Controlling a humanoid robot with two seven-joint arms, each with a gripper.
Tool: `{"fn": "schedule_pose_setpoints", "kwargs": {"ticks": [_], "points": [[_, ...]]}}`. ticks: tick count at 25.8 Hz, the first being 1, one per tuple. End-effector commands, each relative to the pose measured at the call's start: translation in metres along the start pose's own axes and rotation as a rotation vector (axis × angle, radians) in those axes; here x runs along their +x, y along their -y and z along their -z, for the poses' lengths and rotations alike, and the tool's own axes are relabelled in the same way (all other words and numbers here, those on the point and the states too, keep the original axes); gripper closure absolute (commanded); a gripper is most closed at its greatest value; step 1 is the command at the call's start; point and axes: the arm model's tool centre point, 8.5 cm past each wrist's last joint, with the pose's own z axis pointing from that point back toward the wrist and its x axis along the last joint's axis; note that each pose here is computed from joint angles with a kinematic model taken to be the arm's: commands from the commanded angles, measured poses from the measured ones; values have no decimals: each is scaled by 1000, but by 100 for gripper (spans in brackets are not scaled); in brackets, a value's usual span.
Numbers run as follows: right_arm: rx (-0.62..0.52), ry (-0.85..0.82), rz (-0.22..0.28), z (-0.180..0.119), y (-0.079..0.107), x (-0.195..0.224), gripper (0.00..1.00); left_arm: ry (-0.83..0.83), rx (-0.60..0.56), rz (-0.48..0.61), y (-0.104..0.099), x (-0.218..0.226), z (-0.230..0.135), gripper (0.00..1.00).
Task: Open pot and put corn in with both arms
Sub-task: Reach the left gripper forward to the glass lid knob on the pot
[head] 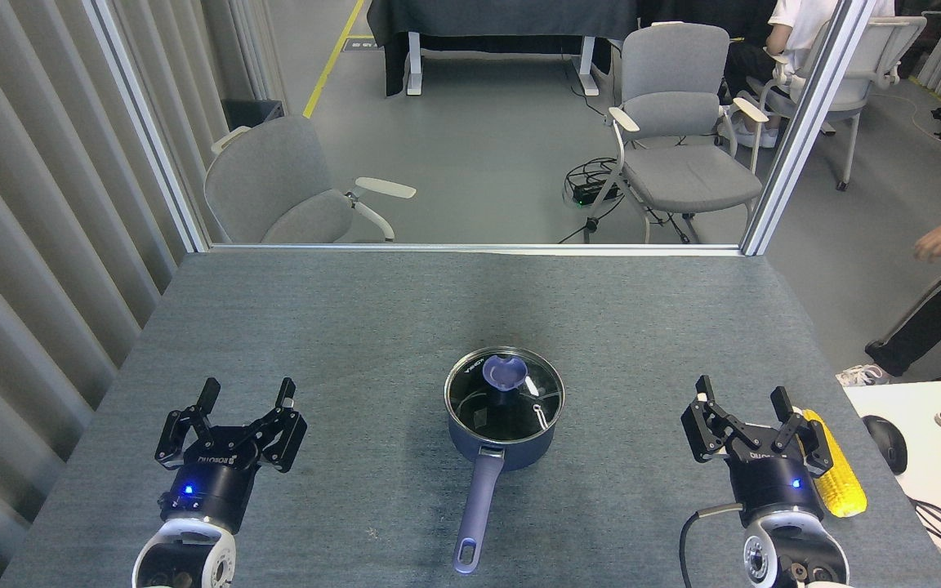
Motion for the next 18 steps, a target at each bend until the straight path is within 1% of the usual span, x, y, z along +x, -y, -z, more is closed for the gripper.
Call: {"fn": "schedule_pose_setpoints", "kwargs": {"ticks": [1,3,6,9,12,13,15,16,18], "points": [[0,0,-1,0,1,-1,0,-2,-7,4,2,-1,0,1],[0,0,-1,0,1,-1,0,-6,-40,12,6,-2,2,1],[0,0,-1,0,1,-1,0,12,-37,12,4,0,2,1],[-2,0,-3,0,1,-1,0,5,-26,-14,2,1,2,1],[-4,0,-3,1,1,-1,0,18,-16,-5,-2,4,7,1],[-2,0,-1,0,1,-1,0,22,1,1,-8,6,14,2],[-3,0,-1,1,1,0,0,50,40,8,-28,17,40,2],[-3,0,-1,1,1,0,0,85,49,11,-33,29,51,1],[-3,0,-1,1,1,0,0,176,34,21,-31,60,73,1]]}}
